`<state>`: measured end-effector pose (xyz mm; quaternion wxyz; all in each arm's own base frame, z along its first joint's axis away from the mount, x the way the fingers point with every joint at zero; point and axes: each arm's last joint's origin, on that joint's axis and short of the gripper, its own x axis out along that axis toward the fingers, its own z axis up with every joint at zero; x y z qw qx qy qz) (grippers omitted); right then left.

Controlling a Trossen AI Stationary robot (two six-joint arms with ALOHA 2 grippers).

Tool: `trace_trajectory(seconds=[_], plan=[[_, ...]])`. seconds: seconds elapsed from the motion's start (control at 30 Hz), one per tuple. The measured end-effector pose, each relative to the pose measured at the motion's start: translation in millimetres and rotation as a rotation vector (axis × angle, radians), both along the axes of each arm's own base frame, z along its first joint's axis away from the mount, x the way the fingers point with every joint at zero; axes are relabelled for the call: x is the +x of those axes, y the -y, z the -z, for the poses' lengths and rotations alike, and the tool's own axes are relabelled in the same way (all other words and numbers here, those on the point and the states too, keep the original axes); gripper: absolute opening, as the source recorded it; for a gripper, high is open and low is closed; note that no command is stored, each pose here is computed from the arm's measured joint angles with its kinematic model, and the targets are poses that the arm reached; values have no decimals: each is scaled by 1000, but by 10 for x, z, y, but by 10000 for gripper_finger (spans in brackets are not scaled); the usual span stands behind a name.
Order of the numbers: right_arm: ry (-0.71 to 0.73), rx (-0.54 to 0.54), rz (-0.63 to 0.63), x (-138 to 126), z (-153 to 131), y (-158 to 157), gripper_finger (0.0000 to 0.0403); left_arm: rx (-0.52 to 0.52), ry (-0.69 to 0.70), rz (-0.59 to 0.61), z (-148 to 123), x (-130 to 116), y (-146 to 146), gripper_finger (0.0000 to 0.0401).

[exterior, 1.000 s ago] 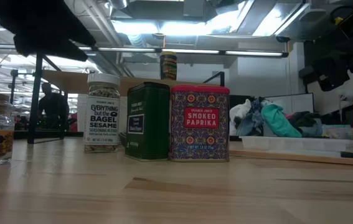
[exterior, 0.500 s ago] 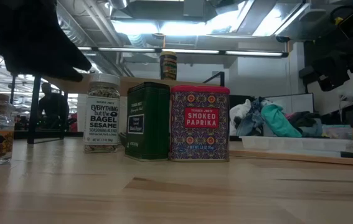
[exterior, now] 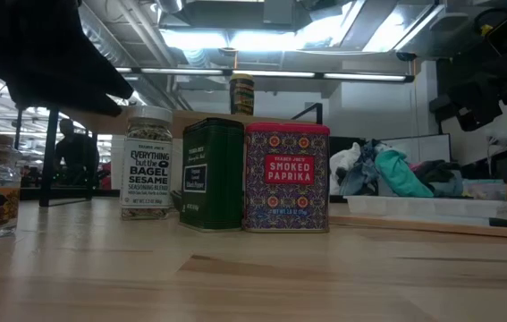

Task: Shelf spices
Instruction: Put the white seasoning bottle on the shelf

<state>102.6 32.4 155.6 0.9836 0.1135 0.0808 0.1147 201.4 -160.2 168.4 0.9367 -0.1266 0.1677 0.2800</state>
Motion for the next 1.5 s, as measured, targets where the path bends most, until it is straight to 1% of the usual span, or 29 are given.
trace_trajectory(seconds=[0.17,0.27,0.37,0.5,0.6,0.7,1.07,1.17,1.23,1.33,1.5], plan=[[0,0,0,0,0,0,221,-1,6,6,-8,9,9,239],[0,0,0,0,0,0,221,-21,9,-1,-3,5,7,239],[0,0,0,0,0,0,221,-7,0,13,-3,-6,20,241],[0,0,0,0,0,0,221,6,-1,28,15,-23,58,265],[0,0,0,0,0,0,221,-10,7,16,62,-25,79,289],[0,0,0,0,0,0,221,-5,12,1,125,-22,95,311],[0,0,0,0,1,0,221,24,34,-82,453,10,117,366],[0,0,0,0,0,0,221,47,40,-97,527,15,117,377],[0,0,0,0,0,0,221,76,51,-106,552,20,112,381],[0,0,0,0,0,0,221,126,30,-110,580,44,82,384],[0,0,0,0,0,0,221,143,15,-156,583,126,-32,384]])
